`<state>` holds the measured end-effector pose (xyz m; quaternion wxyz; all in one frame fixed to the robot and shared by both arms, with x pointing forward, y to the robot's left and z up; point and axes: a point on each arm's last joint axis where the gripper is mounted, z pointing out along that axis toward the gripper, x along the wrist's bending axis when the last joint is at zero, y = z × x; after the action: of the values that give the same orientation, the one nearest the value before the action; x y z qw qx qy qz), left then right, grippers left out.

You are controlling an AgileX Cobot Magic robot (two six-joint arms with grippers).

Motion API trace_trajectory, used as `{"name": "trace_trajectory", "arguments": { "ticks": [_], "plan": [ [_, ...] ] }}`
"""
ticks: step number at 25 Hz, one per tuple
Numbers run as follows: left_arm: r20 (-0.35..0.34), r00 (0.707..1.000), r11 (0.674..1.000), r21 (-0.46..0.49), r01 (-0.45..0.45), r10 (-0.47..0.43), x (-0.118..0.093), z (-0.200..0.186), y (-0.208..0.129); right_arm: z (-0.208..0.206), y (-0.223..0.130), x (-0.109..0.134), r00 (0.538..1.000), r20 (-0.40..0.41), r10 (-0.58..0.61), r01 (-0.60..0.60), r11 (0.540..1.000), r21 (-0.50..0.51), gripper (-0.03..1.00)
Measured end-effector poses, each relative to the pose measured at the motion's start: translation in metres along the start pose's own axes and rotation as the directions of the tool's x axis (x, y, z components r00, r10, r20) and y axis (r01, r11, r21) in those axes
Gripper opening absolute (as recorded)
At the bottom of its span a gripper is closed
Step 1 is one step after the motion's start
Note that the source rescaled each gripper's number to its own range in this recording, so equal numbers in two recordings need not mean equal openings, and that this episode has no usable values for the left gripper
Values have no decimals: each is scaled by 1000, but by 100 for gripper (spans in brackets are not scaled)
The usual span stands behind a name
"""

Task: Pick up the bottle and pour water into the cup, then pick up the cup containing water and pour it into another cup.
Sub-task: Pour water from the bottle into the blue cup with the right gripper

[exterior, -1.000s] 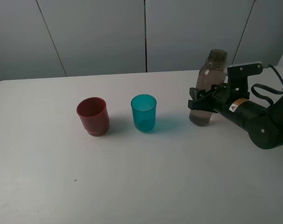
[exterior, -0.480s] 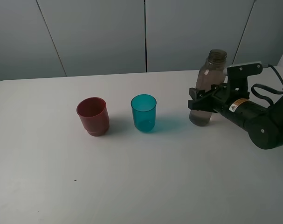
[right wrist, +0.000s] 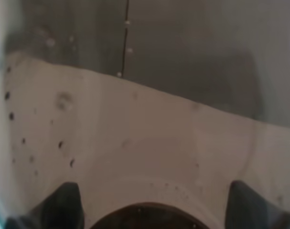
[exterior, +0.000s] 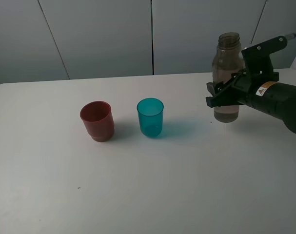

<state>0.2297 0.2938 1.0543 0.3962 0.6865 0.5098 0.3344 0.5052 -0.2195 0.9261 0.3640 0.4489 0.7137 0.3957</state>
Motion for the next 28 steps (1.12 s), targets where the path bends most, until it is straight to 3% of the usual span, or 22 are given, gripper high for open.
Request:
{"name": "trace_trajectory", "arguments": {
  "ticks": [6, 15, 22, 28],
  "plan": [
    [0, 1000, 1000, 0, 0, 0, 0, 0, 0, -17, 16, -3, 990, -31, -140, 142, 987, 78, 1],
    [0, 1000, 1000, 0, 0, 0, 0, 0, 0, -12, 37, -4, 940, -145, -308, 333, 919, 210, 1],
    [0, 1000, 1000, 0, 0, 0, 0, 0, 0, -16, 37, -4, 854, -206, -477, 513, 836, 193, 1],
    [0, 1000, 1000, 0, 0, 0, 0, 0, 0, -13, 40, -5, 744, -252, -619, 664, 728, 172, 1]
  ]
}}
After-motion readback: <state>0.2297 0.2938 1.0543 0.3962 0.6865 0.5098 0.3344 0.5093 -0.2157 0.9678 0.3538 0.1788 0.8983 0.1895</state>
